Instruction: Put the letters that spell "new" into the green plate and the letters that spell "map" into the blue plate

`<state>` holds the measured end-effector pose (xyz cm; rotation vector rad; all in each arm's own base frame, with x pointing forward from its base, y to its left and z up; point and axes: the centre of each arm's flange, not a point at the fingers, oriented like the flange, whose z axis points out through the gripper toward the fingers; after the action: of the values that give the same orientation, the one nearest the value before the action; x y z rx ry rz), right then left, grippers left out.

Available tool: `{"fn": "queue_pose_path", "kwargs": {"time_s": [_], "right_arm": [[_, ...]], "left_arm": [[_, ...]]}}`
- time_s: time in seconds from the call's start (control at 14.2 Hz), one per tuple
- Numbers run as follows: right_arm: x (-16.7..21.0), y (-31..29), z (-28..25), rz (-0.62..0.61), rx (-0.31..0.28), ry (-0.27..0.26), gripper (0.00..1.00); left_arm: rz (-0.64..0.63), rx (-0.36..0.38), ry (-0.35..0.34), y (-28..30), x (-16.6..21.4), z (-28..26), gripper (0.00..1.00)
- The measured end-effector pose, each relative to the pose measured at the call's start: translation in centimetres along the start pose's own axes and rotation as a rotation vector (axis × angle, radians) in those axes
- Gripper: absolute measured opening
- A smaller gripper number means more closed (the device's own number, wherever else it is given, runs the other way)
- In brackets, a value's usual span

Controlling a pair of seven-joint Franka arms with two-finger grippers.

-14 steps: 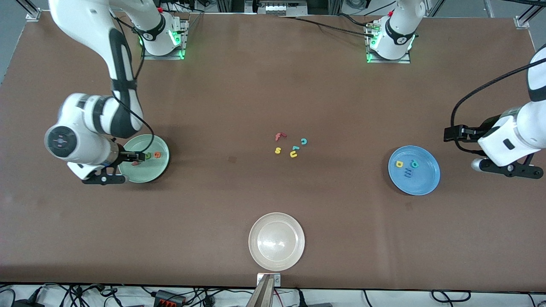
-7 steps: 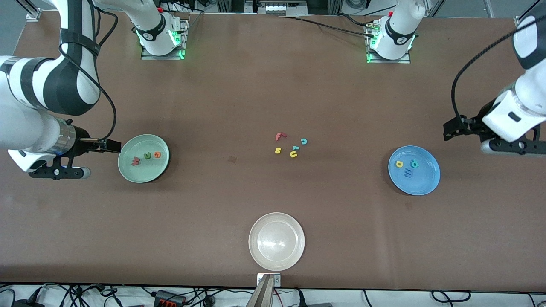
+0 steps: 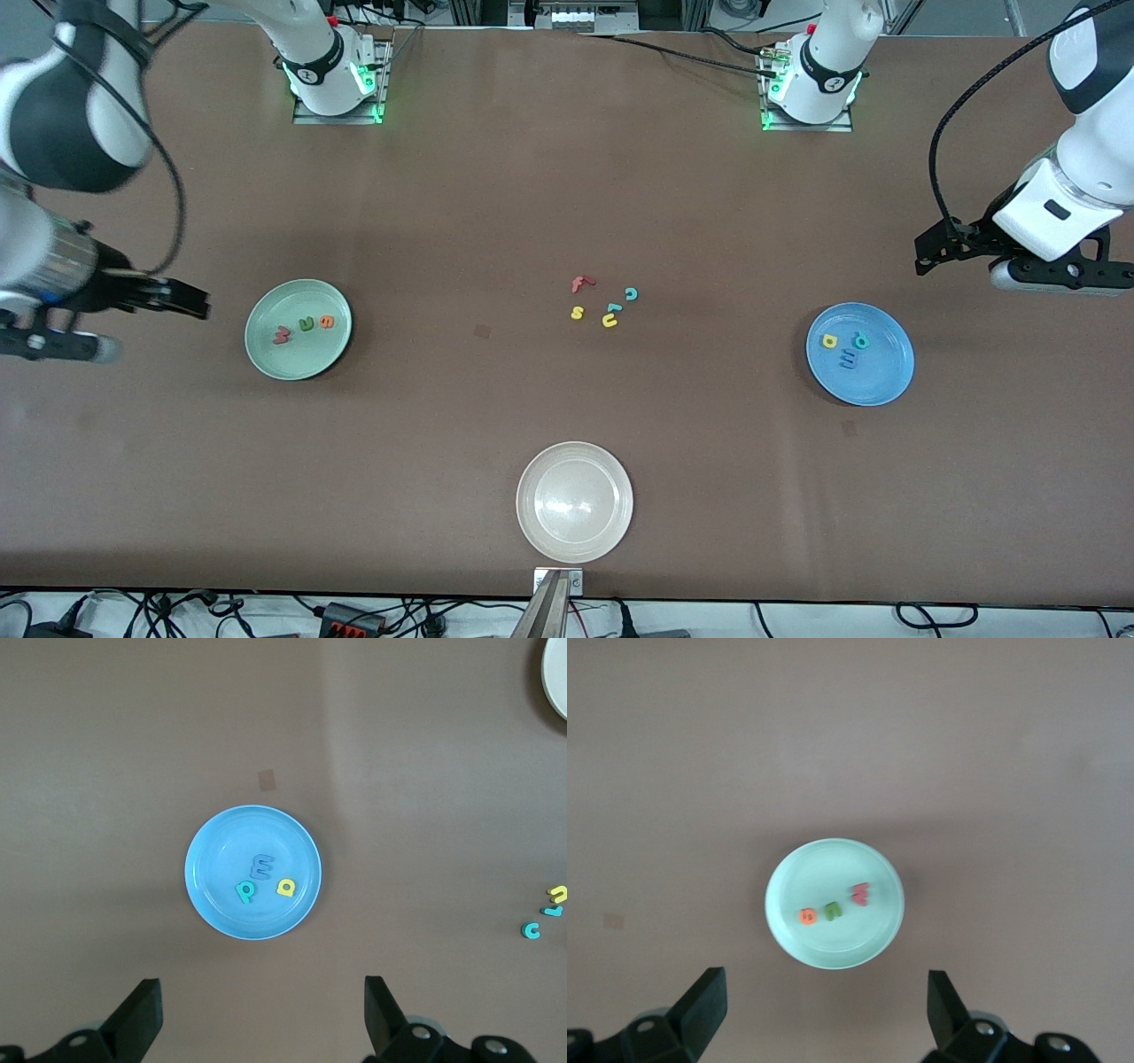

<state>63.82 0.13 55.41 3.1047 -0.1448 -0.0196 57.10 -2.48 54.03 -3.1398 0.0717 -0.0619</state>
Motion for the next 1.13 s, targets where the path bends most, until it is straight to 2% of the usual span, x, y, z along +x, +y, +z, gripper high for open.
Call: {"fn": "queue_pose_path", "kwargs": {"time_s": [0.21, 0.42, 0.64, 0.78, 0.99, 1.13], "right_arm": [[-2.0, 6.1, -4.7, 0.018, 0.038, 0.057, 1.0], [-2.9, 9.0, -6.3, 0.0, 0.006, 0.081, 1.0], [-3.3, 8.2, -7.1, -0.02, -0.006, 0.093, 1.0], [-3.5, 7.7, -7.2, -0.031, -0.003, 0.086, 1.0], [-4.3, 7.8, -5.8, -0.03, 0.001, 0.045, 1.0], [-5.5, 7.8, -5.2, -0.033, 0.004, 0.048, 1.0]], "left_arm": [[0.004, -0.001, -0.006, 0.2, -0.1, 0.0, 1.0], [0.008, -0.001, -0.008, 0.4, -0.1, 0.0, 1.0], [0.008, -0.001, -0.008, 0.5, -0.1, -0.1, 1.0], [0.009, -0.001, -0.008, 0.5, -0.1, -0.1, 1.0], [0.009, -0.001, -0.008, 0.5, -0.1, -0.1, 1.0], [0.009, -0.001, -0.009, 0.5, -0.1, -0.1, 1.0]]}}
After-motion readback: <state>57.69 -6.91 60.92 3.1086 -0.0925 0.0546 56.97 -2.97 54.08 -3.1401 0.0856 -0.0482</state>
